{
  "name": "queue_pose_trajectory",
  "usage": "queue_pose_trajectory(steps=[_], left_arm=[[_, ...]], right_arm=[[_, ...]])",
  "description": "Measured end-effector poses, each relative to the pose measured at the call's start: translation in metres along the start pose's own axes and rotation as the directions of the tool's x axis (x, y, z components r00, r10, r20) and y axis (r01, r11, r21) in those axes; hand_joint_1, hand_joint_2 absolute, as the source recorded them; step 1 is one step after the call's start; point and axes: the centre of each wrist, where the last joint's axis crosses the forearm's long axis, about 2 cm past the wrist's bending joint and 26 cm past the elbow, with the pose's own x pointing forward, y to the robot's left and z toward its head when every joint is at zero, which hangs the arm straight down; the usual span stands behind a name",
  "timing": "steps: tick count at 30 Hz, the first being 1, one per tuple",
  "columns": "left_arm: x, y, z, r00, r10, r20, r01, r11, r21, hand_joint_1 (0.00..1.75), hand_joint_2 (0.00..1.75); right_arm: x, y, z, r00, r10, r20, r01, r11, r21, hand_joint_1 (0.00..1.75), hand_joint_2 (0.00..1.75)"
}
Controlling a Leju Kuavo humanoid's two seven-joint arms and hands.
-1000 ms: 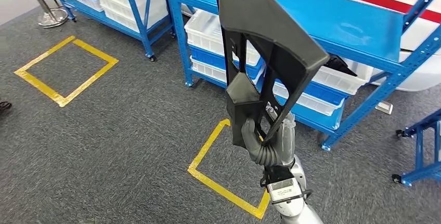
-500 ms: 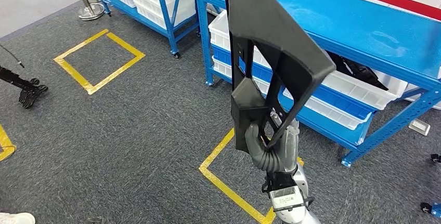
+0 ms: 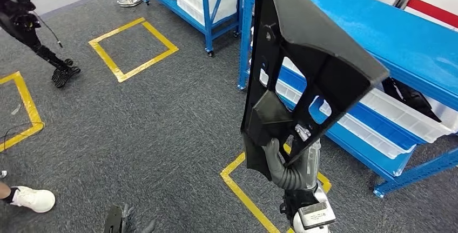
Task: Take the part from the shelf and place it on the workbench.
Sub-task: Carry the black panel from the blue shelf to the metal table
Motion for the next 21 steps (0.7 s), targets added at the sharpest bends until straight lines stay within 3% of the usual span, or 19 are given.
queue_pose_trajectory(steps=[7, 13, 21], left_arm=[[-0.008, -0.004, 0.006, 0.998, 0.009, -0.059, -0.01, 1.0, -0.018, 0.0, 1.75], [-0.034, -0.003, 0.024, 0.989, 0.007, -0.15, -0.01, 1.0, -0.025, 0.0, 1.75], [-0.045, 0.007, 0.03, 0.986, 0.002, -0.164, -0.006, 1.0, -0.021, 0.0, 1.75]], right_arm=[[-0.002, -0.004, 0.01, 0.999, -0.021, -0.027, 0.022, 0.999, 0.038, 1.75, 1.75], [-0.002, -0.001, 0.009, 0.999, -0.033, -0.027, 0.034, 0.999, 0.04, 1.75, 1.75], [-0.004, 0.003, 0.01, 0.998, -0.044, -0.045, 0.045, 0.999, 0.03, 1.75, 1.75]])
